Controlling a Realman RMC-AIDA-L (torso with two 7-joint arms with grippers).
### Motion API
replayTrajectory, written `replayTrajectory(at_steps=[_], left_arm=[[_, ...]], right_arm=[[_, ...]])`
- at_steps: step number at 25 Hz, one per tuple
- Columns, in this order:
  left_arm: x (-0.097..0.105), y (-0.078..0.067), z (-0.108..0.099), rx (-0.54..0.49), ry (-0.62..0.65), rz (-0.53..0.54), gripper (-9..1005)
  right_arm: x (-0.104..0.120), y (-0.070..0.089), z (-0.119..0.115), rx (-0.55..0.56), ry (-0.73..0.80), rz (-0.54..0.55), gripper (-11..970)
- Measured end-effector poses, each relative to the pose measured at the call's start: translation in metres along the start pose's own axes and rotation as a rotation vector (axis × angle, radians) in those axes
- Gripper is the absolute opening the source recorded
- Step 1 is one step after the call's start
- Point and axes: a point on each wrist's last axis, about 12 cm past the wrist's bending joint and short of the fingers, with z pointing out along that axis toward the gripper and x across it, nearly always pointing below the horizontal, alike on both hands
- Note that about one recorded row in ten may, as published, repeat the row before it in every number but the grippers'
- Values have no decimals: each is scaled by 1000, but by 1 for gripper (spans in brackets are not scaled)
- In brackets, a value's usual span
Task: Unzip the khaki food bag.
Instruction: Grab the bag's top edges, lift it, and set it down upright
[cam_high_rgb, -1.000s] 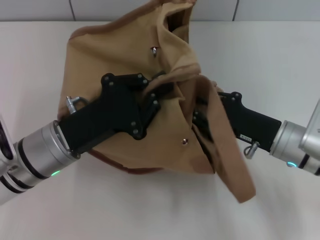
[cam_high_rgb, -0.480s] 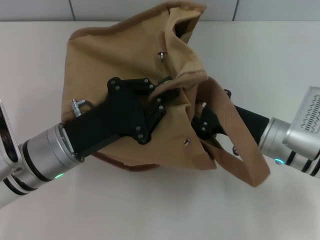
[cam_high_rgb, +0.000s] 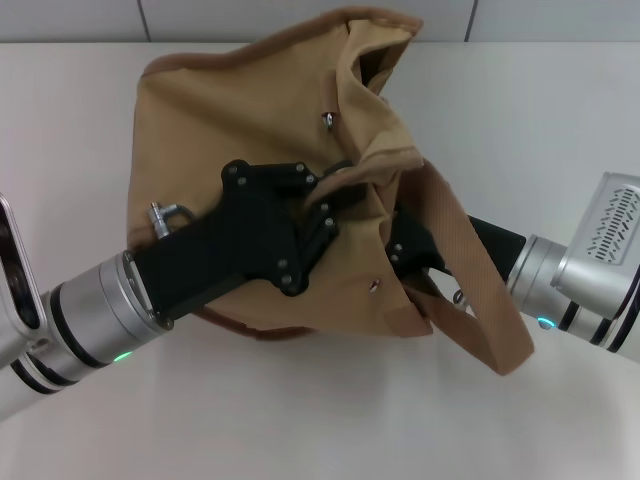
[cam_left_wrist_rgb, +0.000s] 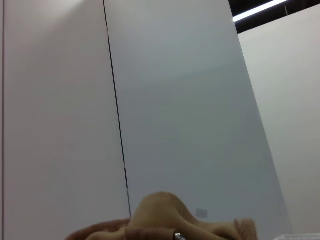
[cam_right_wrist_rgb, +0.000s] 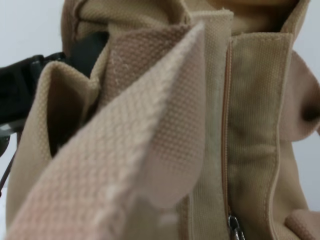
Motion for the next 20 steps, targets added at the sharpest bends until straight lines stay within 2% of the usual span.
replayTrajectory(at_steps=[10, 18, 20], left_arm=[[1, -2, 1, 8, 3, -9, 69], [1, -2, 1, 10, 1, -8, 69], [0, -2, 1, 9, 0, -8, 69]], right_arm=[[0, -5, -4, 64, -24, 26, 114], [1, -4, -5, 70, -24, 6, 108], [1, -4, -5, 71, -24, 3, 82]])
